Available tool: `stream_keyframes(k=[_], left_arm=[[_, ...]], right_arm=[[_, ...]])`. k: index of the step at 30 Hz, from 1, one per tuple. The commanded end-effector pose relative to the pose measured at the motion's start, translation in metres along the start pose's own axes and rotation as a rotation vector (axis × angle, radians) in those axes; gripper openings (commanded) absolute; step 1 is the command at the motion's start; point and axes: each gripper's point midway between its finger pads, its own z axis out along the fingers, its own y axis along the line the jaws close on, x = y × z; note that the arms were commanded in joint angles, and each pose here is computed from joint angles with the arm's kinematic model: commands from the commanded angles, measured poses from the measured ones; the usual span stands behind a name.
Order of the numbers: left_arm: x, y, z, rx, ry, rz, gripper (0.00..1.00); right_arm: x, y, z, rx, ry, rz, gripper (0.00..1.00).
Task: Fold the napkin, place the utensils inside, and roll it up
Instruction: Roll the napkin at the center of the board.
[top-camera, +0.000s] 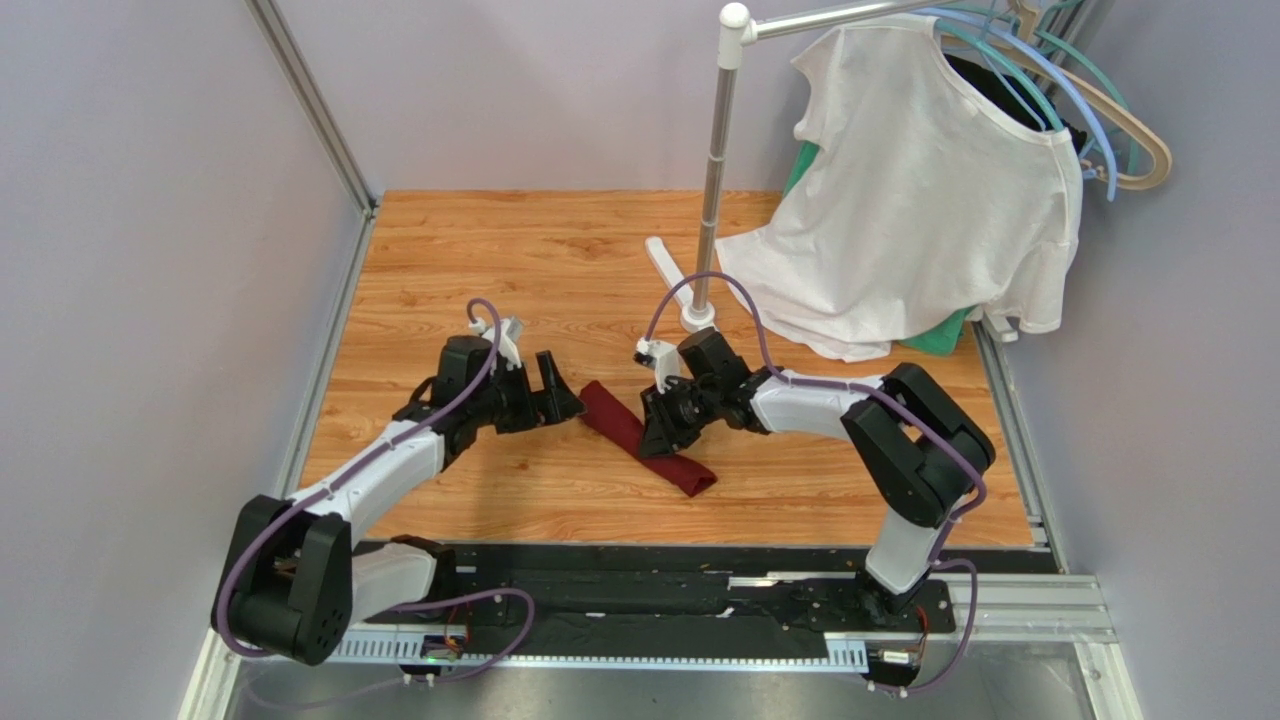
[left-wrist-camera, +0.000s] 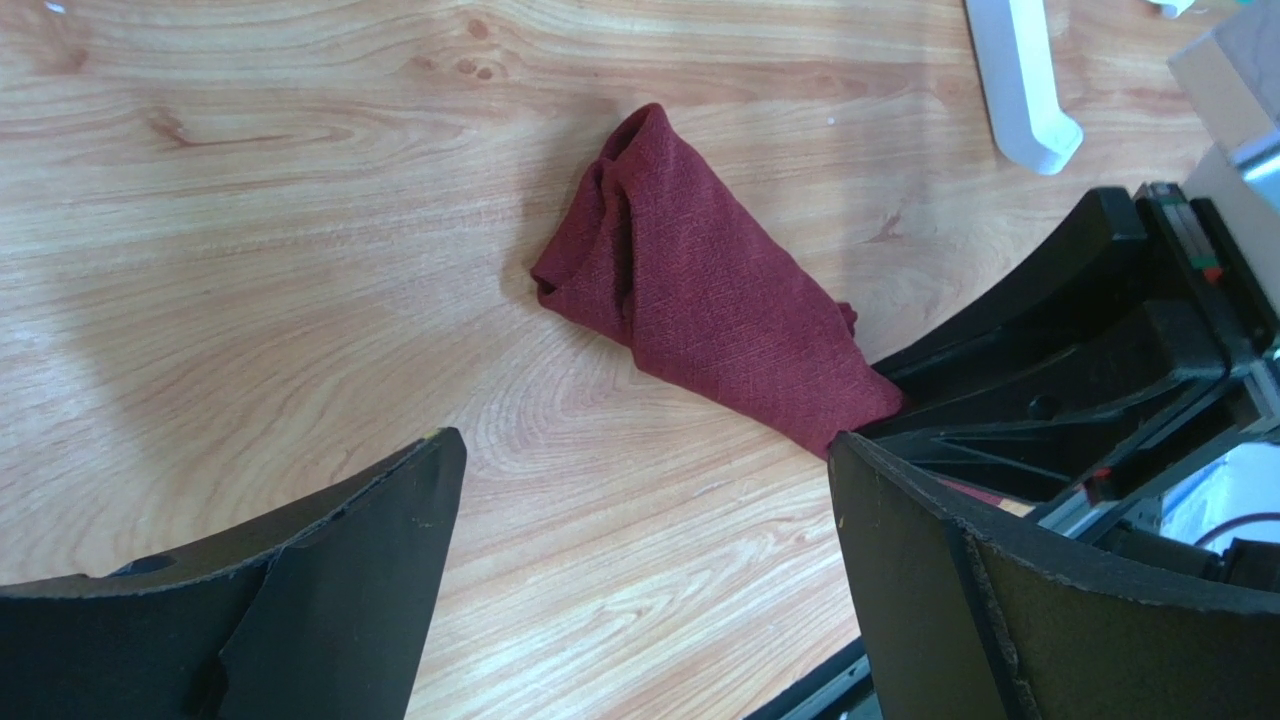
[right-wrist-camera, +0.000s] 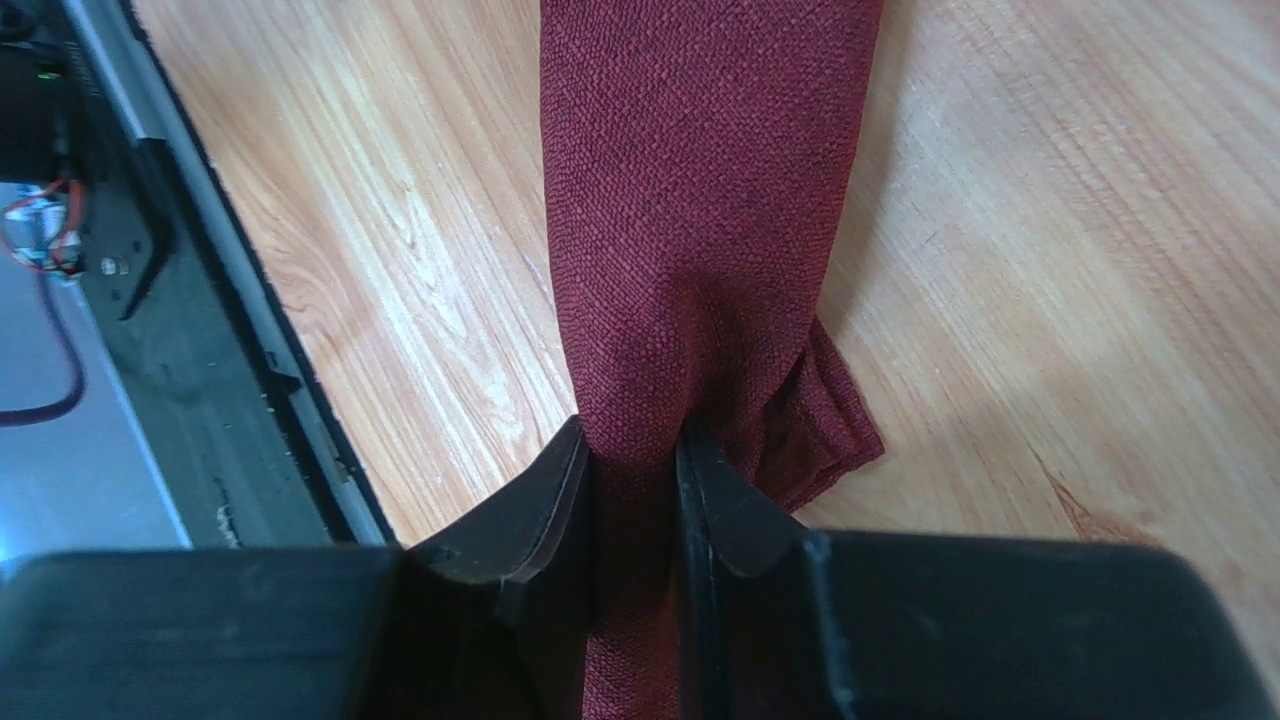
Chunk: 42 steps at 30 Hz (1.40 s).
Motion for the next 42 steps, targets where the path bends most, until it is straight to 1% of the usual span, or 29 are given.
stream_keyframes(k=[1, 6, 10, 11, 13, 14, 17, 20, 22, 24, 25, 27, 28, 30, 33, 34, 35, 36, 37, 38, 39, 40, 41, 42], left_arm=[[-0.006, -0.005, 0.009, 0.058, -0.032, 0.035, 0.99], [-0.01, -0.002, 0.02, 0.073, -0.052, 0.059, 0.97], [-0.011, -0.002, 0.029, 0.099, -0.065, 0.065, 0.91], [-0.01, -0.002, 0.03, 0.102, -0.061, 0.063, 0.87], [-0.008, 0.0, 0.033, 0.101, -0.06, 0.059, 0.83], [-0.008, 0.001, 0.033, 0.102, -0.058, 0.06, 0.79], [-0.003, 0.005, 0.038, 0.097, -0.043, 0.057, 0.73], [0.001, 0.004, 0.043, 0.121, -0.029, 0.052, 0.7], [0.003, 0.006, 0.048, 0.123, -0.02, 0.047, 0.63], [0.004, 0.007, 0.05, 0.123, -0.017, 0.047, 0.6], [0.005, 0.009, 0.052, 0.123, -0.017, 0.047, 0.56], [0.004, 0.009, 0.053, 0.127, -0.021, 0.047, 0.54], [0.004, 0.009, 0.055, 0.129, -0.02, 0.048, 0.49], [0.004, 0.008, 0.055, 0.134, -0.021, 0.053, 0.45], [0.004, 0.008, 0.055, 0.133, -0.02, 0.055, 0.32], [0.005, 0.009, 0.054, 0.131, -0.016, 0.056, 0.27], [0.006, 0.009, 0.054, 0.132, -0.014, 0.057, 0.25], [0.006, 0.009, 0.054, 0.13, -0.012, 0.058, 0.2], [0.006, 0.008, 0.054, 0.134, -0.01, 0.058, 0.14], [0.006, 0.008, 0.054, 0.136, -0.009, 0.058, 0.11], [0.007, 0.008, 0.054, 0.134, -0.003, 0.055, 0.08], [0.007, 0.008, 0.054, 0.137, -0.002, 0.055, 0.03], [0.006, 0.007, 0.054, 0.138, -0.003, 0.055, 0.01], [0.008, 0.008, 0.054, 0.134, 0.006, 0.052, 0.0]], right_arm=[[0.013, 0.008, 0.006, -0.106, 0.054, 0.078, 0.0], [0.012, 0.009, 0.005, -0.17, 0.063, 0.117, 0.0], [0.013, 0.008, 0.007, -0.211, 0.075, 0.144, 0.0], [0.013, 0.006, 0.006, -0.212, 0.074, 0.152, 0.0], [0.016, 0.005, 0.007, -0.231, 0.082, 0.172, 0.0], [0.015, 0.003, 0.007, -0.236, 0.08, 0.177, 0.0], [0.015, 0.002, 0.006, -0.266, 0.085, 0.2, 0.0], [0.017, 0.001, 0.008, -0.28, 0.101, 0.211, 0.0], [0.016, 0.001, 0.008, -0.283, 0.105, 0.213, 0.0], [0.018, -0.001, 0.01, -0.282, 0.114, 0.221, 0.0], [0.018, -0.002, 0.01, -0.283, 0.114, 0.221, 0.0], [0.019, -0.003, 0.011, -0.283, 0.12, 0.226, 0.0], [0.019, -0.003, 0.012, -0.281, 0.12, 0.225, 0.0], [0.019, -0.003, 0.011, -0.278, 0.12, 0.229, 0.02], [0.017, -0.005, 0.01, -0.264, 0.115, 0.222, 0.09], [0.015, -0.005, 0.009, -0.253, 0.108, 0.217, 0.18], [0.015, -0.006, 0.009, -0.242, 0.107, 0.216, 0.23], [0.013, -0.007, 0.007, -0.229, 0.099, 0.209, 0.28], [0.011, -0.008, 0.005, -0.207, 0.092, 0.203, 0.37], [0.009, -0.009, 0.003, -0.193, 0.086, 0.196, 0.4], [0.007, -0.011, 0.001, -0.173, 0.079, 0.193, 0.51], [0.007, -0.015, -0.001, -0.137, 0.079, 0.187, 0.54], [0.001, -0.013, -0.007, -0.118, 0.06, 0.173, 0.56], [-0.002, -0.022, -0.009, -0.054, 0.047, 0.168, 0.64]])
